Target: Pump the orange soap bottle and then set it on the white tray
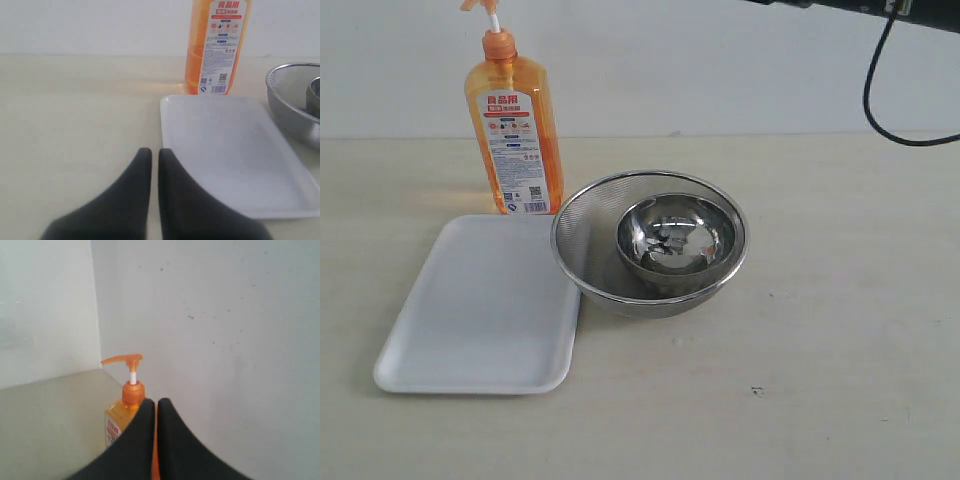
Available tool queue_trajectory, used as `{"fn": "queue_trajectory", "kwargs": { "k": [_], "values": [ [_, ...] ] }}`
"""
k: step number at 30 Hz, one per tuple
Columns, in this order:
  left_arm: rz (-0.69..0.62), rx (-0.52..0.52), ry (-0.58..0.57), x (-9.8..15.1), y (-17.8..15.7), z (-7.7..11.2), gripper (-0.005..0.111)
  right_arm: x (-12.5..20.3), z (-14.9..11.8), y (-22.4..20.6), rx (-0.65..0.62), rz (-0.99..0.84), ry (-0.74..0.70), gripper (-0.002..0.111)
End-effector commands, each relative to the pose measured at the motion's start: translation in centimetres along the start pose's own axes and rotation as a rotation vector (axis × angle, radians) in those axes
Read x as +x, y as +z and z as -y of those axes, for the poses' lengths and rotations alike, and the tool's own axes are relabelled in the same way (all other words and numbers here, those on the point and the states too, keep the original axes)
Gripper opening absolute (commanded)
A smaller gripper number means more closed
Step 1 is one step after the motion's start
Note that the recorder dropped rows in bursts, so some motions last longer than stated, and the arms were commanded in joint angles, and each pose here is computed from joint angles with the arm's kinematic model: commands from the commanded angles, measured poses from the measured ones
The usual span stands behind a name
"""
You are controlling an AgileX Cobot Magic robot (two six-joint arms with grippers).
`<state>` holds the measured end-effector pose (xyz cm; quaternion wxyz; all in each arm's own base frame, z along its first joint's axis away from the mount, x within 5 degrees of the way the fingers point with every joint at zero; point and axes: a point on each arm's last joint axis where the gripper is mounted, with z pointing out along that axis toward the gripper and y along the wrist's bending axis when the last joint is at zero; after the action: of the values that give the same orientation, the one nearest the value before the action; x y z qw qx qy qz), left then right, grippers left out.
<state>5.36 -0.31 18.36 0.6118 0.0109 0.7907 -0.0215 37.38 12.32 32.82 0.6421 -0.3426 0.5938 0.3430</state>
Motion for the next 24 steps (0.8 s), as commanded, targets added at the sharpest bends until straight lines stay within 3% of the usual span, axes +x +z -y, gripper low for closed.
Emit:
{"fn": "queue_trajectory", "kwargs": {
  "k": [1, 7, 15, 20, 24],
  "values": [
    [0.001, -0.004, -0.006, 0.1, 0.0, 0.0, 0.005, 2.7, 2.7, 2.5, -0.129, -0.055, -0.047, 0.000],
    [0.001, -0.004, -0.006, 0.1, 0.0, 0.0, 0.005, 5.4, 5.3, 6.5, -0.232, -0.015, -0.065, 0.000],
    [0.001, -0.004, -0.006, 0.1, 0.0, 0.0, 0.005, 7.4, 6.2, 12.0, -0.334, -0.039, -0.101, 0.000],
    [0.001, -0.004, -0.006, 0.1, 0.0, 0.0, 0.005, 8.0, 7.2, 13.5, -0.338, -0.077, -0.098, 0.000],
    [0.001, -0.004, -0.006, 0.1, 0.0, 0.0, 0.005, 8.6, 7.7, 12.9, -0.410, -0.078, -0.084, 0.000]
  ]
}}
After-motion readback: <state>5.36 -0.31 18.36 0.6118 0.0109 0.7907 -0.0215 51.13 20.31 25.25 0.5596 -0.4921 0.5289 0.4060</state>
